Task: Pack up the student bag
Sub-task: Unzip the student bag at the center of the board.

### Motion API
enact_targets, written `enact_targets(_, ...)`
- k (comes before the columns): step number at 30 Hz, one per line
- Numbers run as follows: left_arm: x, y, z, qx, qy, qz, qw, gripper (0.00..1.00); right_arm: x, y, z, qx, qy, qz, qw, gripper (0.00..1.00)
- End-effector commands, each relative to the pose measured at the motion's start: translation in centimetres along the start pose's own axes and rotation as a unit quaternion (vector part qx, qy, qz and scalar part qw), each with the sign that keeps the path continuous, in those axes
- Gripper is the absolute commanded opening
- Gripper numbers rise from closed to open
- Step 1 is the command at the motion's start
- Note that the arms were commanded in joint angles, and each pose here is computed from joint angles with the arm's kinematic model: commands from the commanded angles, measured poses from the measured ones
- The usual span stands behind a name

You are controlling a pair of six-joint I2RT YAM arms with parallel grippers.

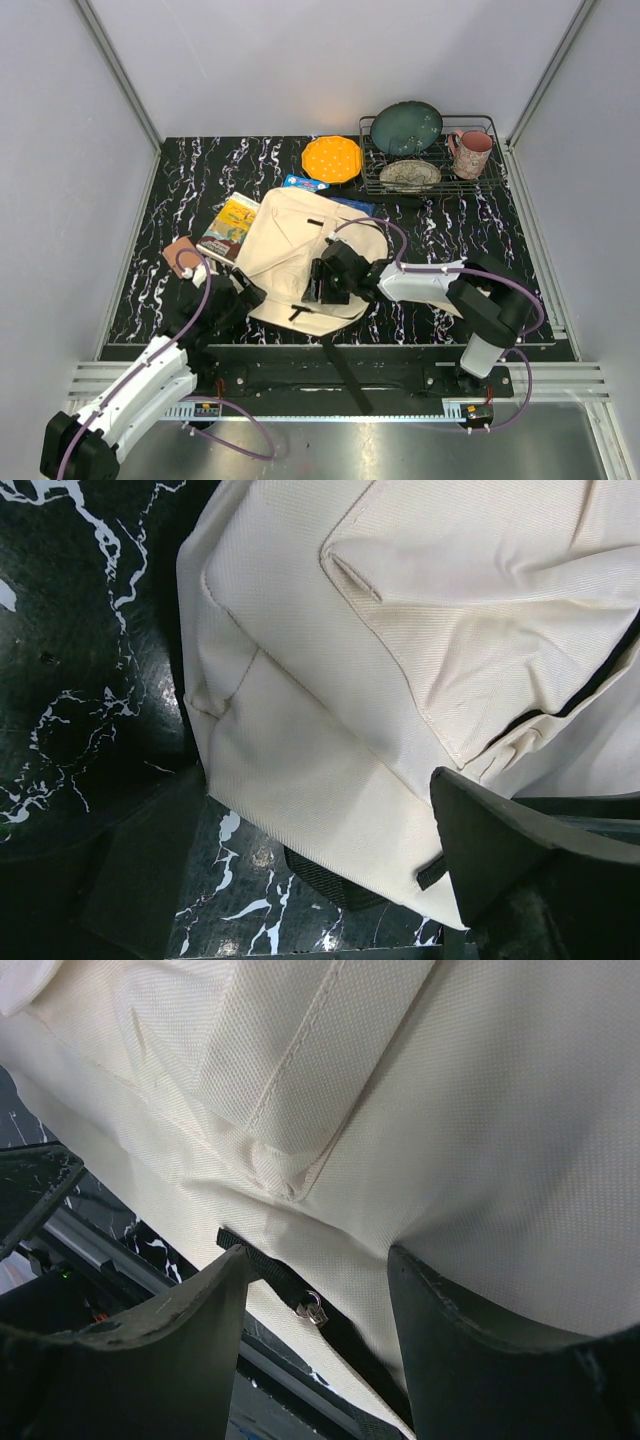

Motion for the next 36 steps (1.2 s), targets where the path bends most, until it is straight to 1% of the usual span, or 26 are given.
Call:
enact_targets(1,-0.6,0.1,0.3,0.018,0.000,0.026,0.999,0.99,-0.4,1.7,-1.7,-0.035,0.009,-0.001,0.999,0.64)
enact_targets(9,-1.1,1.2,-0.5,-0.003,0.004,0.044,0.999,0.99,-0.6,1.3,-1.8,-0.033,0.013,0.003,0.999,0.64)
enact_targets(11,-1.4,1.6,-0.1,0.011,0.011,0.050,0.999,0.98,-0.6,1.2,-1.9,-0.032,0.013,0.002,0.999,0.64)
enact_targets(12,-1.3,1.8,-0.2,0.010,0.013,0.049,0.999,0.93,-0.6,1.1,-1.9,-0.031,0.012,0.004,0.999,0.64)
enact_targets(14,-1.6,2.1,-0.1,0.011,0.019,0.056,0.998,0.87,-0.6,1.0,-1.6,-0.025,0.008,0.005,1.000,0.64)
enact_targets(15,-1.5,2.3,-0.4,0.004,0.019,0.053,0.998,0.80,-0.8,1.0,-1.7,-0.026,0.008,0.010,1.000,0.64)
enact_targets(17,-1.7,2.6,-0.4,0.003,0.023,0.057,0.998,0.74,-0.5,1.0,-1.1,-0.005,0.010,0.002,1.000,0.64)
enact_targets(18,-1.5,2.8,-0.6,-0.004,0.022,0.052,0.998,0.66,-0.6,1.0,-1.0,0.002,0.011,0.002,1.000,0.64)
enact_targets(20,-1.6,3.0,-0.6,-0.004,0.020,0.054,0.998,0.60,-0.6,1.1,-0.9,0.005,0.009,0.004,1.000,0.64)
enact_targets(21,-1.5,3.1,-0.9,-0.011,0.018,0.051,0.998,0.59,-0.7,1.1,-0.9,0.005,0.008,0.009,1.000,0.64)
enact_targets(22,-1.6,3.2,-0.9,-0.012,0.019,0.053,0.998,0.51,-0.7,1.1,-0.9,0.006,0.006,0.011,1.000,0.64)
enact_targets(24,-1.5,3.4,-1.4,-0.023,0.015,0.053,0.998,0.45,-0.9,1.2,-1.0,0.004,0.004,0.016,1.000,0.64)
enact_targets(25,-1.6,3.4,-1.5,-0.025,0.016,0.055,0.998,0.37,-1.0,1.3,-1.1,0.004,0.002,0.018,1.000,0.64)
enact_targets(27,-1.6,3.4,-1.9,-0.039,0.017,0.057,0.997,0.32,-1.1,1.3,-1.3,0.002,0.003,0.020,1.000,0.64)
enact_targets(28,-1.5,3.4,-2.0,-0.045,0.017,0.056,0.997,0.27,-1.2,1.4,-1.4,0.001,0.001,0.023,1.000,0.64)
enact_targets(29,-1.6,3.4,-2.1,-0.051,0.019,0.056,0.997,0.18,-1.2,1.3,-1.5,0.001,0.000,0.024,1.000,0.64)
enact_targets(31,-1.4,3.2,-2.3,-0.059,0.022,0.049,0.997,0.09,-1.2,1.2,-1.5,0.003,-0.011,0.023,1.000,0.64)
enact_targets(32,-1.3,3.2,-2.3,-0.061,0.025,0.048,0.997,0.03,-1.1,1.0,-1.2,0.011,-0.021,0.022,0.999,0.63)
enact_targets(36,-0.9,2.8,-2.6,-0.070,0.023,0.033,0.997,0.00,-0.3,-0.6,-0.2,0.025,-0.068,0.003,0.997,0.63)
Point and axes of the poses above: each gripper's point midway between its finger pads, its own y axis out along the fingers, its own z axis along the line the jaws close on, x = y × z, the point moved 5 cm from there along -y, back along the fingers, and after that the axes turned 10 degrees about y, right-handed, at the moved point
